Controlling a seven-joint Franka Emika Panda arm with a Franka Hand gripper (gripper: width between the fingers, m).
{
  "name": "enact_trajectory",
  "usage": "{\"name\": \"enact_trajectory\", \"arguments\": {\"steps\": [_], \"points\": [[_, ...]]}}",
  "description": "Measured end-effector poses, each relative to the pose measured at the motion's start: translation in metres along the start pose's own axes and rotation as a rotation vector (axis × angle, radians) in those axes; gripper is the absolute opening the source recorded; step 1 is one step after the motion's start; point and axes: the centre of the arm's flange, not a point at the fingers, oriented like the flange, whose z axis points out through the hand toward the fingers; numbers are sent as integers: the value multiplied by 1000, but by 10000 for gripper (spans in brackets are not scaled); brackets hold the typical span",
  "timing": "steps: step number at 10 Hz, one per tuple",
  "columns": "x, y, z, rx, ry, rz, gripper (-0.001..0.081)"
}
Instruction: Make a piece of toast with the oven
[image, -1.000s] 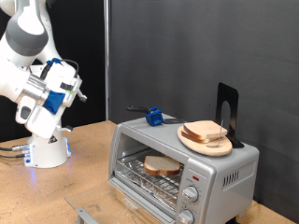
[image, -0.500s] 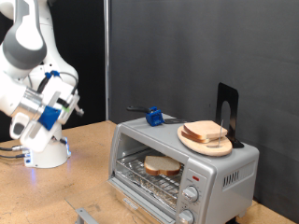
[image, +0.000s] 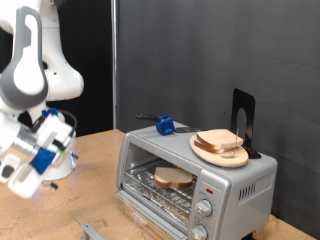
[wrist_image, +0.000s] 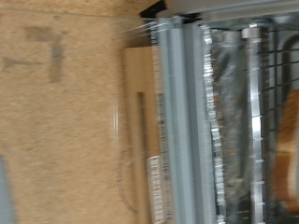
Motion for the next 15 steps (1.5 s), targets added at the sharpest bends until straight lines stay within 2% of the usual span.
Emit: {"name": "enact_trajectory", "arguments": {"steps": [2,5,9,13,15], "points": [[22,14,17,-8,5,14,808],[42,20,46,-18,-9,-6,808],[38,10,83,-52,-84,-53,808],[34,8,82,-54,-81,-76,808],[29,3,72,-39,-105,-109,808]]}}
